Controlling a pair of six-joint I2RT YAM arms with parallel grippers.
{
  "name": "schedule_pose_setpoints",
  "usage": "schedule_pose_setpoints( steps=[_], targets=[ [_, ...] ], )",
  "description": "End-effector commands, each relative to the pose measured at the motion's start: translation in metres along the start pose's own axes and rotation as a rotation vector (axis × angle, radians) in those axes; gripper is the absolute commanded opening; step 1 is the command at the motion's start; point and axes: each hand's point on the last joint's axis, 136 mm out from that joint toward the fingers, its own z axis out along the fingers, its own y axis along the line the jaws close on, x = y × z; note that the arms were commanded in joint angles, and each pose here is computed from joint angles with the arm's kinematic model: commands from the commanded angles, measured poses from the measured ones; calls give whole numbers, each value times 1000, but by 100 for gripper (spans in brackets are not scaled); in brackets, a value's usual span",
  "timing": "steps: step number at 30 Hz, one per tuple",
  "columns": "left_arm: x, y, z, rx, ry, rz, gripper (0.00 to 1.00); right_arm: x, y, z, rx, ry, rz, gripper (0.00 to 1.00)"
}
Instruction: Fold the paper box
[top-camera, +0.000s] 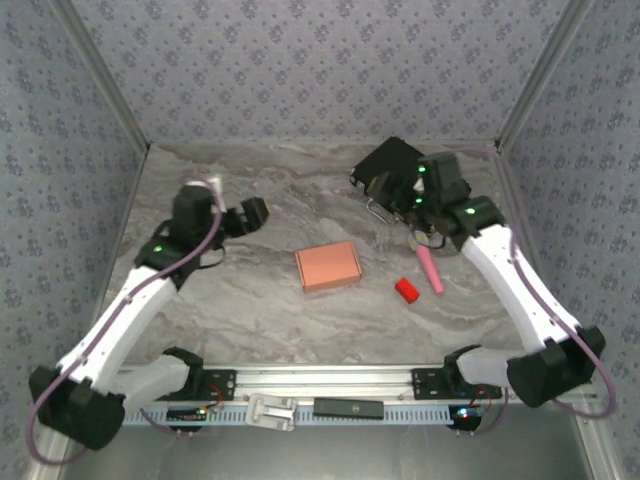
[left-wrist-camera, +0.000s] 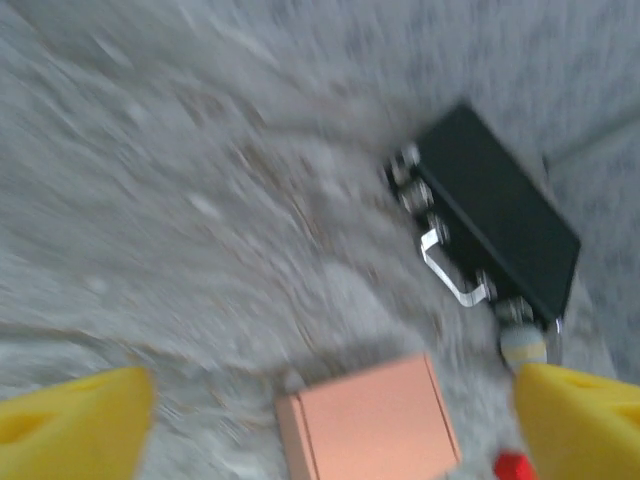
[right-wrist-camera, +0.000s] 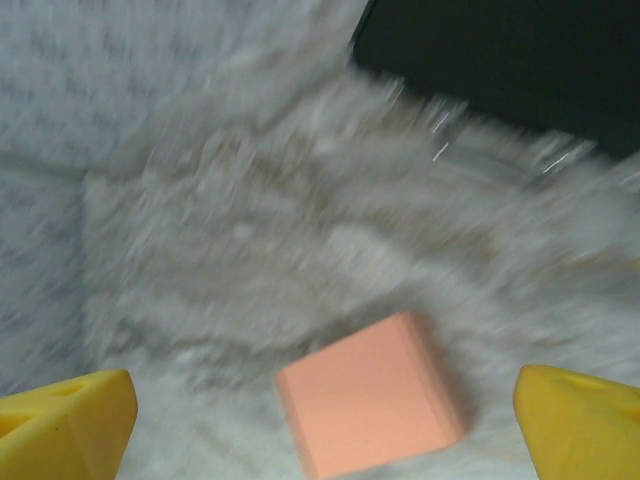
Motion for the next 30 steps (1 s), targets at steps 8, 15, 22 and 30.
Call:
schedule_pose_setpoints(
  steps=[8,15,22,30],
  targets=[
    [-14,147,-94,-725,-425,-62,100,0,-177,-110,567,-542,9,99],
    [4,173,-79,-749,-534,163,100,9,-217,-84,652,-765,-317,99],
    [28,192,-23,-706,-463,416,100,25,-241,1,617,-594,-466,99],
    [33,193,62,-543,-272,559,100,11,-245,44,540,-600,-407,99]
  ],
)
